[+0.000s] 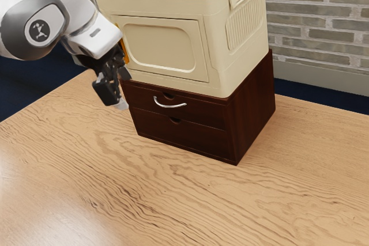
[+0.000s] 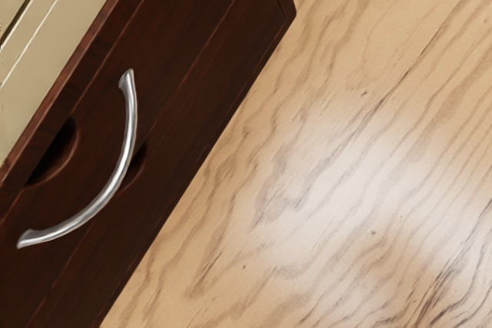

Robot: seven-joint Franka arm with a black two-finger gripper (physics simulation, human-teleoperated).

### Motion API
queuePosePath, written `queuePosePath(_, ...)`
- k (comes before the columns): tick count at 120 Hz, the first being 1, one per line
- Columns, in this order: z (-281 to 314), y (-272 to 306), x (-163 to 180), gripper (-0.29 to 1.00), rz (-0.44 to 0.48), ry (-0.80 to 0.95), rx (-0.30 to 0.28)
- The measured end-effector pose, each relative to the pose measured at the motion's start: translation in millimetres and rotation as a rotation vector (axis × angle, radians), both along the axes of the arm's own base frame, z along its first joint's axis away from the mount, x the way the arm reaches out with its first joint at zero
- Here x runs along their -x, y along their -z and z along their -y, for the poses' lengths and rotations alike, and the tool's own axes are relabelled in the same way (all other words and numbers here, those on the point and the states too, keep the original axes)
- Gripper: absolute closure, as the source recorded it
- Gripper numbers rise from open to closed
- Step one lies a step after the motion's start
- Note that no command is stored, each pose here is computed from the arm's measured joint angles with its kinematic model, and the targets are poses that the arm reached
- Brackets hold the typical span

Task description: Pull the drawer handle with one arm to open the drawer

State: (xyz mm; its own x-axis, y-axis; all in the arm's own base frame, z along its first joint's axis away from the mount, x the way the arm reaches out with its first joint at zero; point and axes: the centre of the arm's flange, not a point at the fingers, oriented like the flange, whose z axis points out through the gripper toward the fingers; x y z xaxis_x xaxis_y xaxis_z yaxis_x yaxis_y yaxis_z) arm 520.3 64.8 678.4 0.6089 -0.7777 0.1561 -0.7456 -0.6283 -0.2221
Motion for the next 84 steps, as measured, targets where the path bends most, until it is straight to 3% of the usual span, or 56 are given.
queuePosePath(30,2.6,39.2,-14.2,0.0,0.038,0.249,-0.121)
queuePosePath(84,-0.8,78.5,-21.9,0.01,0.119,0.49,-0.241)
